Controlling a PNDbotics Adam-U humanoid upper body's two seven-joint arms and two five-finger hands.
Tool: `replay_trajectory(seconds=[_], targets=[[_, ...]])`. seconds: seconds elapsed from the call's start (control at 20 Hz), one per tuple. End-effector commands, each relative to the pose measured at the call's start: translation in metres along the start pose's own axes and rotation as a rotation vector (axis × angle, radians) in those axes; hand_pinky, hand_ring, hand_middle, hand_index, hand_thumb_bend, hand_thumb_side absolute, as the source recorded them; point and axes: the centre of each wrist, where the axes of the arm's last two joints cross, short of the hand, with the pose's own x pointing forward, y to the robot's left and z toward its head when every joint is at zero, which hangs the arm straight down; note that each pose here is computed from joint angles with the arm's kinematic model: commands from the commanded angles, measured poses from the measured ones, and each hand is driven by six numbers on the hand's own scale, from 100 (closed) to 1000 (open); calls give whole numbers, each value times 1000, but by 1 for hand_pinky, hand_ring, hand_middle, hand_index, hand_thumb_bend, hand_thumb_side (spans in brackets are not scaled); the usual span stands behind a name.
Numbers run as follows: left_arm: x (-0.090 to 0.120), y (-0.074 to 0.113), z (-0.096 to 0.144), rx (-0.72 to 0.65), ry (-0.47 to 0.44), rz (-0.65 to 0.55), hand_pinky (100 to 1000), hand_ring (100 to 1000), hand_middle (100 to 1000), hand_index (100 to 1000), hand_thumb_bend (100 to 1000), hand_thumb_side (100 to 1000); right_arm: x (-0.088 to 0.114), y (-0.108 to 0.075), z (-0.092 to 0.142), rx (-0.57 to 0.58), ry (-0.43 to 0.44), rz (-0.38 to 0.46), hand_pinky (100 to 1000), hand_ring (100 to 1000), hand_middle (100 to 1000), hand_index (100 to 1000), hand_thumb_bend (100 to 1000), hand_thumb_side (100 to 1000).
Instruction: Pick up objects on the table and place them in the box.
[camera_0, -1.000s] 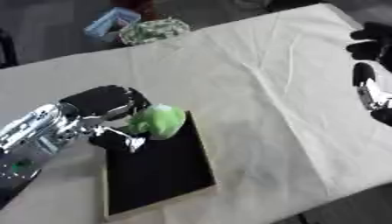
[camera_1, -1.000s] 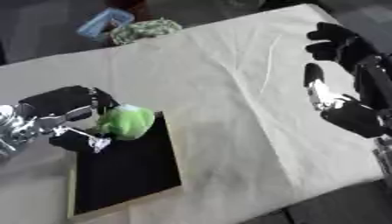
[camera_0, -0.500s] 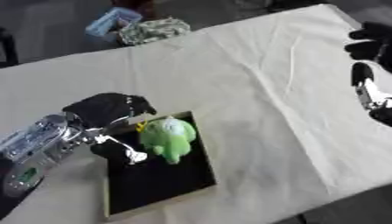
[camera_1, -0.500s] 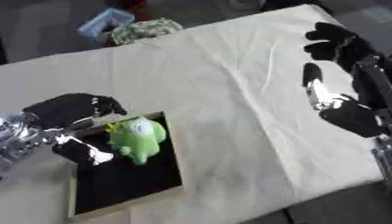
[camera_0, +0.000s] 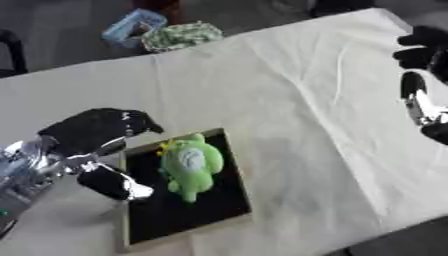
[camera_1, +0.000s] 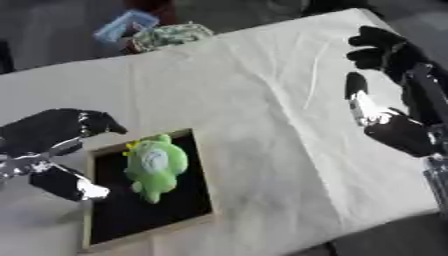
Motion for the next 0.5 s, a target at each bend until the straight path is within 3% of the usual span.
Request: replay_trajectory(seconds=[0.05,0.25,0.5], targets=[[0,21,9,151,41,85,716,687,686,827,412,760,3,-6,-1,-16,-10,25,798,796,817,932,100,447],[-9,19,16,279,78,227,689,664,658,812,304,753,1,-6,1,-17,-2,27,798,796,816,929,100,447],[-25,15,27,440,125,374,679,661,653,810,314,773,-1,-5,5,-22,15,25,797,795,815,926,100,452]])
